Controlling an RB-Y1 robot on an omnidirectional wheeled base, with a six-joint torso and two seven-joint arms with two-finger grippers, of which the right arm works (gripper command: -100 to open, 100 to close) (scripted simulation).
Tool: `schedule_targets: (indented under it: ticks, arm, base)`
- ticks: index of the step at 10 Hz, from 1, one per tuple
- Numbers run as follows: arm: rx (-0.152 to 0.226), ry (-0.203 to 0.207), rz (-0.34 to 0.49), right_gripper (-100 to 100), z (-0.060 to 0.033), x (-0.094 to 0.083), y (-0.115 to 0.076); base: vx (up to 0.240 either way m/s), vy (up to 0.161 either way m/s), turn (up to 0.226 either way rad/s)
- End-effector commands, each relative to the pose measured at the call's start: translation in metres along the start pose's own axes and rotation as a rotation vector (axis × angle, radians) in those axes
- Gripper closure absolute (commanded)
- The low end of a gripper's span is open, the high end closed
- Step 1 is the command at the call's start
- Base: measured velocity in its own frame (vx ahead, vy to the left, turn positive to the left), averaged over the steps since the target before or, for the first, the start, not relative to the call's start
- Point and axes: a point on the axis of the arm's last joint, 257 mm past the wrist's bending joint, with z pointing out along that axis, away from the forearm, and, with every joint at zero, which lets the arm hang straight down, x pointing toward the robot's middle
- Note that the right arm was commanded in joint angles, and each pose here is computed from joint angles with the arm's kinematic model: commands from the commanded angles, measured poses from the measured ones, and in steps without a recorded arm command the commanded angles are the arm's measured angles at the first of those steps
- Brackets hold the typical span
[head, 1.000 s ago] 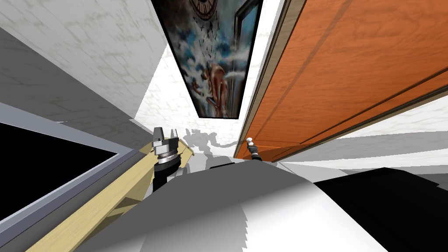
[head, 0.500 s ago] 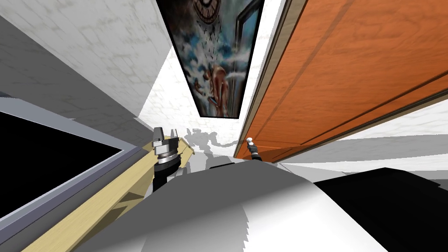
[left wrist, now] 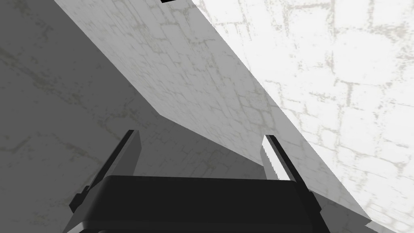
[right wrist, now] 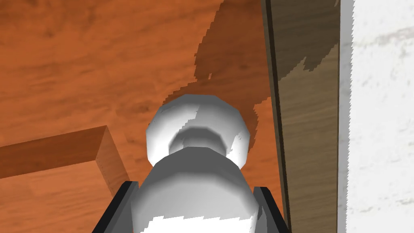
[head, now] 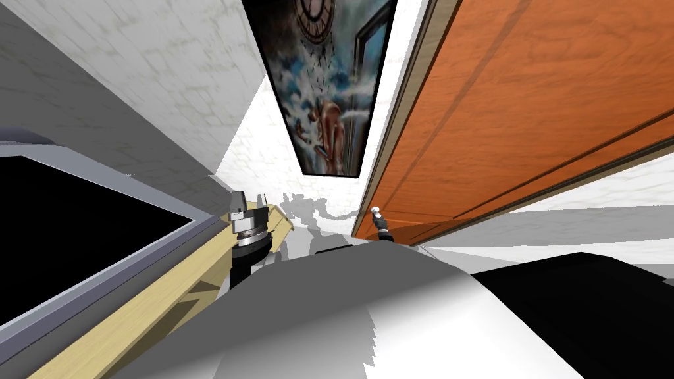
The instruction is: Pull the door open
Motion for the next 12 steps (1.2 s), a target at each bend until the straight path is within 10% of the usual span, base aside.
schedule_targets:
  ticks: [1, 12]
  arm:
    - [0.001, -0.002, 0.063, 100, 0.0004, 0.0004, 0.0012]
    - [0.014, -0.024, 0.369, 100, 0.0065, -0.0035, -0.0011]
  base:
    - [-0.047, -0.013, 0.056]
    - [-0.034, -0.010, 0.039]
